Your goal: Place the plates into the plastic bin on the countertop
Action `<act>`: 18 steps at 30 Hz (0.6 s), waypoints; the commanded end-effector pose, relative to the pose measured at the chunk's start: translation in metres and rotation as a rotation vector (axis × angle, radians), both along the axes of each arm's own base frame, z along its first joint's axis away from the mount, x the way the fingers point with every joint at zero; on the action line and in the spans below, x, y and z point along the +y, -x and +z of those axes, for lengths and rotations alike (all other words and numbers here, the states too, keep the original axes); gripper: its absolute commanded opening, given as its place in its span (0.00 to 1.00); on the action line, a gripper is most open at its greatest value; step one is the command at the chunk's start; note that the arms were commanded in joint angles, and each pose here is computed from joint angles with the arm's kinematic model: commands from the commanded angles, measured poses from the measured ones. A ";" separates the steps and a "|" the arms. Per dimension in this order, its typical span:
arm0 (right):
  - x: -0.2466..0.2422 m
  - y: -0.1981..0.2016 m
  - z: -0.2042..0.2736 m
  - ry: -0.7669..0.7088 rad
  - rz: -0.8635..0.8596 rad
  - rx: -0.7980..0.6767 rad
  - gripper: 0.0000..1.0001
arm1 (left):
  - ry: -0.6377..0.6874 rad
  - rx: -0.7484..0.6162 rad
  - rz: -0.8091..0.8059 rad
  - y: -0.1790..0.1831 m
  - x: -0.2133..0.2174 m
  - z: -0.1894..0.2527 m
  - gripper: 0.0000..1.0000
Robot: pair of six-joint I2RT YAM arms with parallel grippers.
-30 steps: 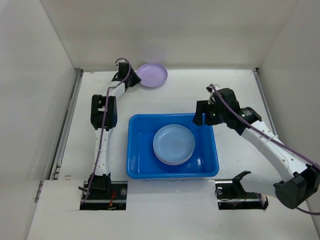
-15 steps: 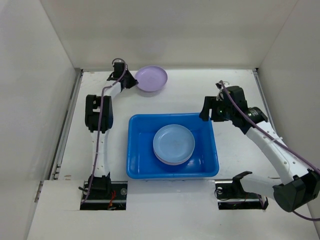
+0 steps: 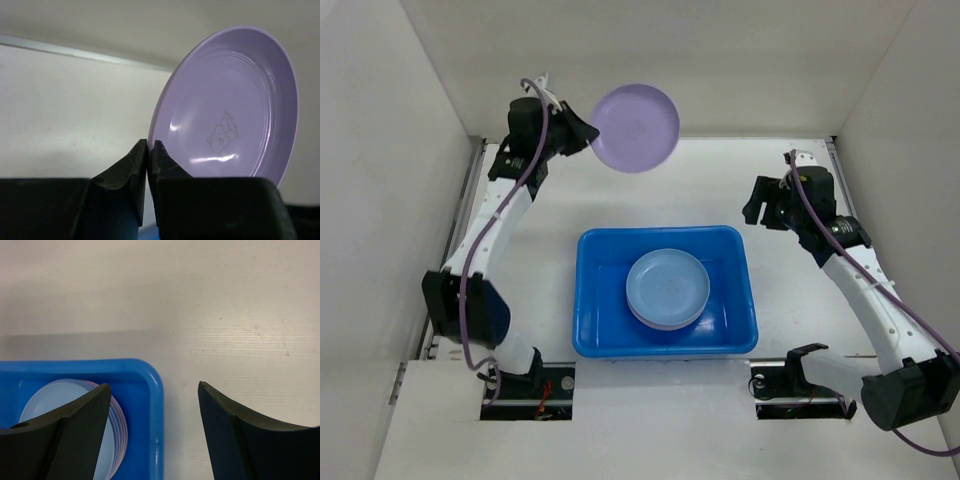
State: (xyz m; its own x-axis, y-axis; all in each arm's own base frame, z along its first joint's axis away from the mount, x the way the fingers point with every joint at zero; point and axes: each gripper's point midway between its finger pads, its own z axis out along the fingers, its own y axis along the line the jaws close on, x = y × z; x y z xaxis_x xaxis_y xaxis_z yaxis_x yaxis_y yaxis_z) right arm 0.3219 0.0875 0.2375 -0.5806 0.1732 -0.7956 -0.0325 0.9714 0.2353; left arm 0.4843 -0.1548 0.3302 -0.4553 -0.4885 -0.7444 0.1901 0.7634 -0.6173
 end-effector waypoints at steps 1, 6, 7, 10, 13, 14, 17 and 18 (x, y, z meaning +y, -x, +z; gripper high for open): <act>-0.012 -0.015 0.018 -0.010 -0.081 -0.104 0.77 | -0.088 0.102 -0.162 0.064 -0.029 -0.036 0.02; -0.010 -0.023 0.025 -0.056 -0.111 -0.147 0.78 | -0.201 0.201 -0.334 0.152 -0.067 -0.081 0.02; -0.009 -0.024 0.027 -0.063 -0.111 -0.158 0.78 | -0.214 0.214 -0.345 0.162 -0.070 -0.087 0.02; -0.008 -0.027 0.031 -0.070 -0.113 -0.170 0.77 | -0.252 0.253 -0.398 0.195 -0.081 -0.107 0.02; -0.007 -0.029 0.034 -0.071 -0.113 -0.176 0.77 | -0.281 0.303 -0.441 0.220 -0.084 -0.127 0.02; -0.006 -0.029 0.036 -0.071 -0.111 -0.179 0.77 | -0.291 0.316 -0.448 0.225 -0.084 -0.132 0.02; -0.007 -0.028 0.037 -0.067 -0.110 -0.181 0.77 | -0.330 0.353 -0.478 0.241 -0.086 -0.151 0.02; -0.007 -0.028 0.037 -0.066 -0.111 -0.181 0.77 | -0.346 0.364 -0.483 0.244 -0.086 -0.158 0.02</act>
State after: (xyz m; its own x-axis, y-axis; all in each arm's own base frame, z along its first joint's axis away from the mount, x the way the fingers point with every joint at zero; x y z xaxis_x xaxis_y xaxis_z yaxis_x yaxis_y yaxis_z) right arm 0.3422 0.0810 0.2483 -0.4836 0.2611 -0.8355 0.0346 0.9594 0.2798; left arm 0.2473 -0.2412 0.1673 -0.8368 0.0520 -0.5450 0.3508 0.8152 -0.4608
